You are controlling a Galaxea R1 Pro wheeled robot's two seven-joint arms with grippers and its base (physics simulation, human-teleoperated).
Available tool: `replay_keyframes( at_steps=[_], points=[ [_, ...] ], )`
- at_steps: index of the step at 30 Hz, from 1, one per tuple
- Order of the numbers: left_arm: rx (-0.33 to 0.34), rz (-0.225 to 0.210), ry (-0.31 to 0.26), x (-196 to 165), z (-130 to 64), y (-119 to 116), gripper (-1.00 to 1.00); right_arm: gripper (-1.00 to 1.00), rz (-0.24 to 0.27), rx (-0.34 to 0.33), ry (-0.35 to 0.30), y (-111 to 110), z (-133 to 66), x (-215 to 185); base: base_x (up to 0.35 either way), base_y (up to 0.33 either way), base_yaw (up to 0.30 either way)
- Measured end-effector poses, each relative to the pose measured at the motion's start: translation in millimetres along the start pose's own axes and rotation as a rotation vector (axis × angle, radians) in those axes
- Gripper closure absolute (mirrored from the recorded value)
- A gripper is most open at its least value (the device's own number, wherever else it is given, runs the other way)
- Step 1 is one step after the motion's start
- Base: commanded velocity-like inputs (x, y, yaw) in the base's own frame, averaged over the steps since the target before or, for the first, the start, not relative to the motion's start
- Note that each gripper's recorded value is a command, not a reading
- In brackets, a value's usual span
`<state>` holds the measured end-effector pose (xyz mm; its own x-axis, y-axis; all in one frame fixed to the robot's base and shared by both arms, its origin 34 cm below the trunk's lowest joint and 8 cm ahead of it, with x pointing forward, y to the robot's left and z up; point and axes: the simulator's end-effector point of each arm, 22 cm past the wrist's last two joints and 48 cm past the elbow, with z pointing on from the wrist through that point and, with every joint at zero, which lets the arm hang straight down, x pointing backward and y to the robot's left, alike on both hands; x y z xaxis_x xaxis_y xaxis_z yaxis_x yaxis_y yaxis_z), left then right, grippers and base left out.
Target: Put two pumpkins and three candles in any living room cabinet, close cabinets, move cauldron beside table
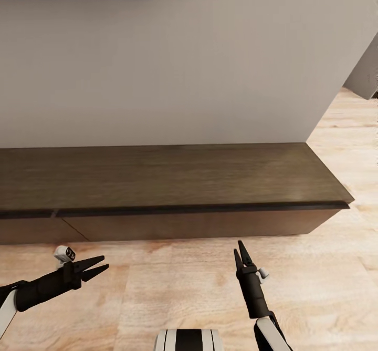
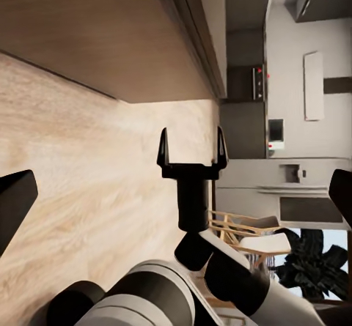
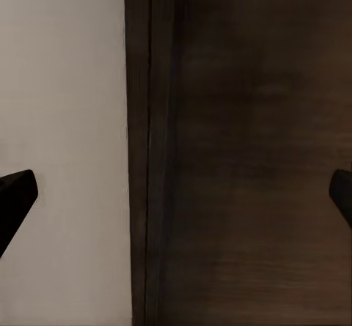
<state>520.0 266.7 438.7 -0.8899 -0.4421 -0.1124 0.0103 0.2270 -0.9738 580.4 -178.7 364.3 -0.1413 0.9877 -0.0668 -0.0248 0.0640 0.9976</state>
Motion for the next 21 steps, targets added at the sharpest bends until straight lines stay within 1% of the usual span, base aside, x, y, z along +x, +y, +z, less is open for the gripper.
replay_keyframes(
  at_steps=[3, 15, 21],
  points=[
    [0.006, 0.011, -0.004, -1.6, -1.0, -5.7, -1.00, -1.00, 0.000, -0.010, 0.000, 5.6, 1.4, -0.4, 0.000, 0.000, 0.000],
    [0.006, 0.012, -0.005, -2.0, -1.3, -5.8, -1.00, -1.00, 0.006, -0.008, 0.000, 5.2, 1.3, 0.1, 0.036, 0.000, 0.000],
    [0.005, 0.011, -0.004, -1.5, -1.0, -5.7, -1.00, -1.00, 0.005, -0.008, -0.001, 5.4, 1.3, 0.1, 0.180, 0.000, 0.000]
  ],
)
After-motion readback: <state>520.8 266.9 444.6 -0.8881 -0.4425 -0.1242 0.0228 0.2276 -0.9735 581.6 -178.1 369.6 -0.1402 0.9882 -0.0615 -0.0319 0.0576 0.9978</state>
